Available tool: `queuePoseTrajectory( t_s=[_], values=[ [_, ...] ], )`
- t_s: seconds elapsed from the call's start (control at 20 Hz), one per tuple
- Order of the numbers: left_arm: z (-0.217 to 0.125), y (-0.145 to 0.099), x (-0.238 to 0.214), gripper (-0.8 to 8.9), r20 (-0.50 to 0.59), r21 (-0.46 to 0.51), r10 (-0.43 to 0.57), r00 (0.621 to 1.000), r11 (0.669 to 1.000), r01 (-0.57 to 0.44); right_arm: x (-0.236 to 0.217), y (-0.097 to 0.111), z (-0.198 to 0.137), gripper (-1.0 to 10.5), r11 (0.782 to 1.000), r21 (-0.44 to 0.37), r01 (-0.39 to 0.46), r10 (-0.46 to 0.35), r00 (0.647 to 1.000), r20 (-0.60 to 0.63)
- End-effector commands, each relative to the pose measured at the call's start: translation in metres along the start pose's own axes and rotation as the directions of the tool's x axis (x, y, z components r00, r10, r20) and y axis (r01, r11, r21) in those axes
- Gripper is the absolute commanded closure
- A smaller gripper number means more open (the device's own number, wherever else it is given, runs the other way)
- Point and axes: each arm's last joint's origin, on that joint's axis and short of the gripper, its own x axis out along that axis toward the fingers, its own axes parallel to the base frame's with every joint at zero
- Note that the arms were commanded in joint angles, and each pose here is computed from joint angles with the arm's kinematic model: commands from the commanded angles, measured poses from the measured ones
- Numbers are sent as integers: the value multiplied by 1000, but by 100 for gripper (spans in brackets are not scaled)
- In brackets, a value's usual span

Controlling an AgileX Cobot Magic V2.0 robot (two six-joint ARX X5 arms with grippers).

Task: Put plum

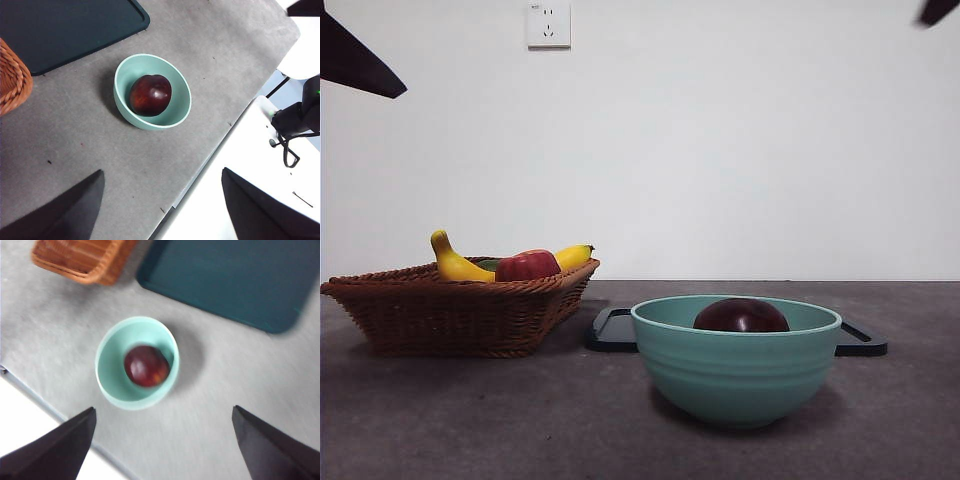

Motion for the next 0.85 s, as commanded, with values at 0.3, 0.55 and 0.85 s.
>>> queuePoseTrajectory(
  t_s=[0.3,0.55,0.85],
  values=[
    [4,-2,-1,440,19,15,-8,1000,1000,8,95,-6,2,589,1000,6,6,-5,994,-105],
    [4,-2,-1,440,19,15,-7,1000,1000,7,142,-8,4,662,996,-44,79,-86,983,-164],
    [4,-2,-1,440,18,14,-7,1000,1000,7,175,-12,1,800,990,-69,120,-132,970,-203]
  ],
)
